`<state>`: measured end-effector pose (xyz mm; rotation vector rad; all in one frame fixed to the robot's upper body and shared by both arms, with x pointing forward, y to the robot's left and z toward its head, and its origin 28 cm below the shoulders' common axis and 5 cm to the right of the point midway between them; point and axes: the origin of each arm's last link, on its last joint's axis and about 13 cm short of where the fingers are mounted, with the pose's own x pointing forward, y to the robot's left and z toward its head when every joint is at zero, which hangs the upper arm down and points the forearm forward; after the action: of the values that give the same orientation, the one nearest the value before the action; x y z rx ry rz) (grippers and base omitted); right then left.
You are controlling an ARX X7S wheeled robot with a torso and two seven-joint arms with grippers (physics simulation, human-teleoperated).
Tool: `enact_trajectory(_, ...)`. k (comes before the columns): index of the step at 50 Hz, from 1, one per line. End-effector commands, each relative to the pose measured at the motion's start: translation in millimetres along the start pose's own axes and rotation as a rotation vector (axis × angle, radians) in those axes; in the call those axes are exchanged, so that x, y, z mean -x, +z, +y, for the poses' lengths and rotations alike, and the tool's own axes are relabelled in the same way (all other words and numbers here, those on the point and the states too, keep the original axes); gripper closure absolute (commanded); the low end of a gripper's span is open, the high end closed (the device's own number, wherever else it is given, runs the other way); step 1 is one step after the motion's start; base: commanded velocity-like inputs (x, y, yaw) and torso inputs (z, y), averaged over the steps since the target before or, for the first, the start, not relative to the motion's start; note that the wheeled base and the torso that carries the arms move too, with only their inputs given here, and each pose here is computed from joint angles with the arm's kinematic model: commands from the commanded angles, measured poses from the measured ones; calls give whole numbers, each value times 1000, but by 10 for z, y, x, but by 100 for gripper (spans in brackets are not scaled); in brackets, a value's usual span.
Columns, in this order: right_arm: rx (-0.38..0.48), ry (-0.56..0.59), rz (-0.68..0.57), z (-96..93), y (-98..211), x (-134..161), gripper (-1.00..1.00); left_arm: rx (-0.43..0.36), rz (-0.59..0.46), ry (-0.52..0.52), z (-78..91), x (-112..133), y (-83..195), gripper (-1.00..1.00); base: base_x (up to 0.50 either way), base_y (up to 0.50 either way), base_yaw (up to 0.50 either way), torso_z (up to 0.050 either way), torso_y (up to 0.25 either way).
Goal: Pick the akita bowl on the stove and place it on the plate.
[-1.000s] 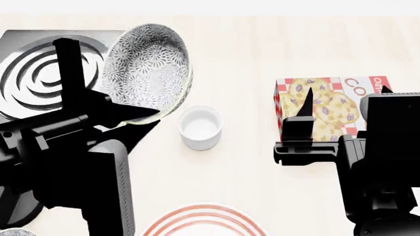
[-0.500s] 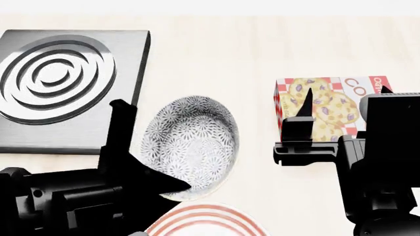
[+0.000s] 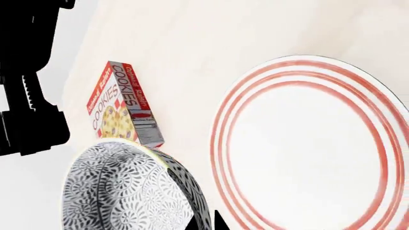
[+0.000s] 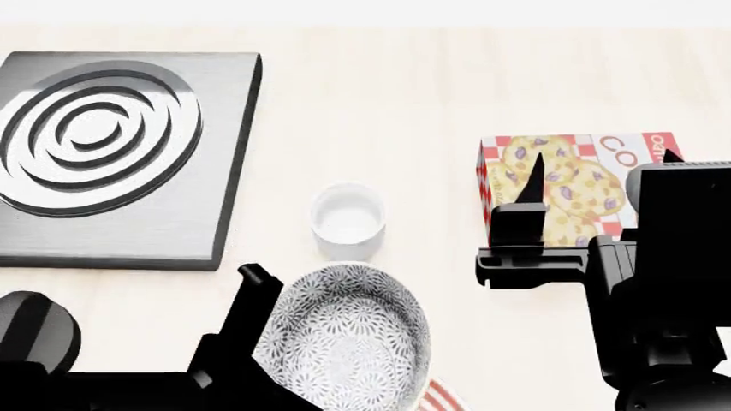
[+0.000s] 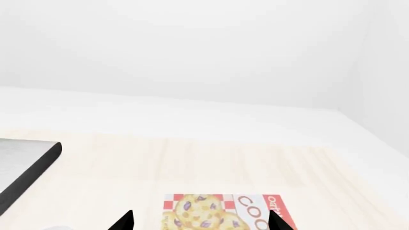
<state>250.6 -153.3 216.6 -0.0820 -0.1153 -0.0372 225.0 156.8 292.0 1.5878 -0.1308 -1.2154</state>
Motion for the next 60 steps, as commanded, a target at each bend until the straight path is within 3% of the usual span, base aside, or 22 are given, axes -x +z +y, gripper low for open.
enact_trajectory(1, 0, 0, 0, -1, 5, 1, -100, -25, 11, -25, -36, -35, 39, 100, 0, 0, 0, 0, 0)
enact_trajectory(60, 3, 3, -1, 4, -1, -1, -100, 18, 38, -118, -421, -469, -40, 100, 0, 0, 0, 0, 0)
